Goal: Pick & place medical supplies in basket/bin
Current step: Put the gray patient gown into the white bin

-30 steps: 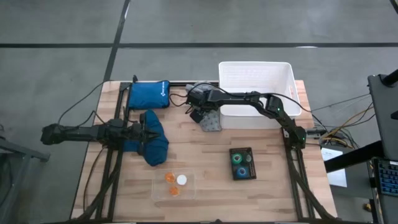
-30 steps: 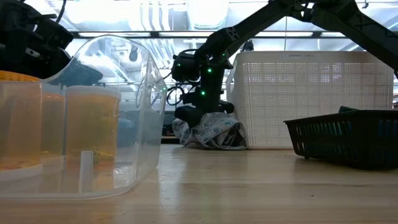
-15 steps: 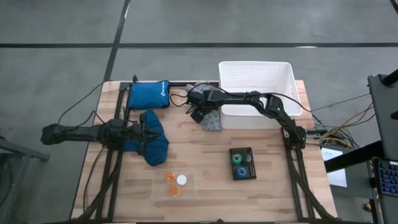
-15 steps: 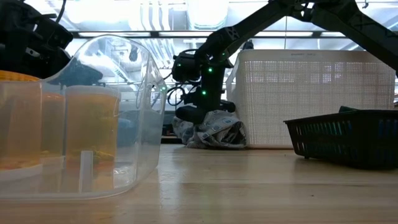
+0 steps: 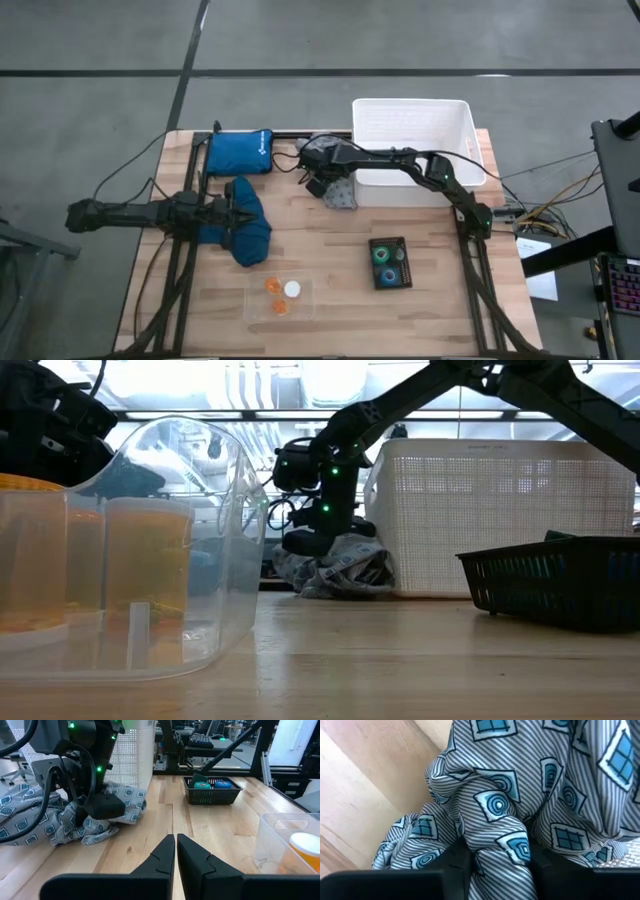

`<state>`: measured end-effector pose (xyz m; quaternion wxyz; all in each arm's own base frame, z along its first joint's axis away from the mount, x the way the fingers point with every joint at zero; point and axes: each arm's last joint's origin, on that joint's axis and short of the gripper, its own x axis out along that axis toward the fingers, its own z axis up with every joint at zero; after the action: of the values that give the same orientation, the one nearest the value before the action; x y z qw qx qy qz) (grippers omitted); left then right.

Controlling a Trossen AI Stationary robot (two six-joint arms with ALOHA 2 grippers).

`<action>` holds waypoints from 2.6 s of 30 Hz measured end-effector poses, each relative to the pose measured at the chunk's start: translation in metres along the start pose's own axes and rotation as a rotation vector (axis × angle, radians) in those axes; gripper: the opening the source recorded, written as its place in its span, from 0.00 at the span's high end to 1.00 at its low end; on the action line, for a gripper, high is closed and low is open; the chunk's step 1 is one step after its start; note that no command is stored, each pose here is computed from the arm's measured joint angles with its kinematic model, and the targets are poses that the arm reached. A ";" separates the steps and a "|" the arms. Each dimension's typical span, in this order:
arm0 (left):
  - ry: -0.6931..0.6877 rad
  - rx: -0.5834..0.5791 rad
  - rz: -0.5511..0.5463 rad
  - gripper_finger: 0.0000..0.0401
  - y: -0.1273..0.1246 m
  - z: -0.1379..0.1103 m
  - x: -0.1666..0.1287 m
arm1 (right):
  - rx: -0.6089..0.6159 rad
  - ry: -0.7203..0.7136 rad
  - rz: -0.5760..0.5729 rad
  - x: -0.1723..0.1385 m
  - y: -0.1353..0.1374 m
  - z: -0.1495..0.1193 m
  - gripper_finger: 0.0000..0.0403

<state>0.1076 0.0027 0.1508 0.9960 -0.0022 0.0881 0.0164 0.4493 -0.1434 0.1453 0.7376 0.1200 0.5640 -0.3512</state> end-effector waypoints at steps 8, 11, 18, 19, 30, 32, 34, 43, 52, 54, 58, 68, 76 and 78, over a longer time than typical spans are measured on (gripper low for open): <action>0.000 0.000 0.000 0.94 0.000 0.000 0.000 | -0.056 -0.066 0.044 -0.023 0.014 0.013 0.79; 0.000 0.000 0.000 0.94 0.000 0.000 0.000 | -0.059 -0.089 0.045 -0.029 0.018 0.015 0.79; 0.000 0.001 0.001 0.94 0.000 0.000 0.000 | -0.062 -0.114 0.021 -0.034 0.018 0.019 0.79; 0.000 0.001 0.001 0.94 0.000 0.000 0.000 | -0.062 -0.119 0.016 -0.035 0.018 0.019 0.79; 0.000 0.004 0.001 0.94 0.000 0.000 0.000 | -0.131 -0.201 0.005 -0.062 0.025 0.025 0.79; 0.000 0.004 0.001 0.94 0.000 0.000 0.000 | -0.149 -0.219 0.010 -0.071 0.025 0.026 0.79; 0.000 0.004 0.000 0.94 0.000 0.000 0.000 | -0.161 -0.236 0.014 -0.083 0.022 0.029 0.79; 0.000 0.003 0.000 0.94 0.000 0.000 0.000 | -0.218 -0.360 0.031 -0.154 -0.004 0.039 0.78; 0.000 0.003 0.001 0.94 0.000 0.000 0.000 | -0.107 -0.540 0.015 -0.261 -0.066 0.031 0.78; 0.000 0.003 0.000 0.94 0.000 0.000 0.000 | -0.059 -0.569 0.026 -0.284 -0.083 0.020 0.77; 0.000 0.003 0.001 0.94 0.000 0.000 0.000 | 0.030 -0.615 0.047 -0.323 -0.117 -0.004 0.77; 0.000 0.000 0.000 0.94 0.000 0.000 0.000 | 0.157 -0.722 0.089 -0.387 -0.170 -0.058 0.77; 0.000 0.000 0.000 0.94 0.000 0.000 0.000 | 0.136 -0.673 0.076 -0.388 -0.175 -0.069 0.77; 0.000 0.000 0.000 0.94 0.000 0.000 0.000 | 0.120 -0.651 0.065 -0.384 -0.174 -0.068 0.77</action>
<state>0.1076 0.0027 0.1507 0.9960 -0.0020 0.0883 0.0165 0.2397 -0.0834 0.5128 0.8815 0.0625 0.2731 -0.3800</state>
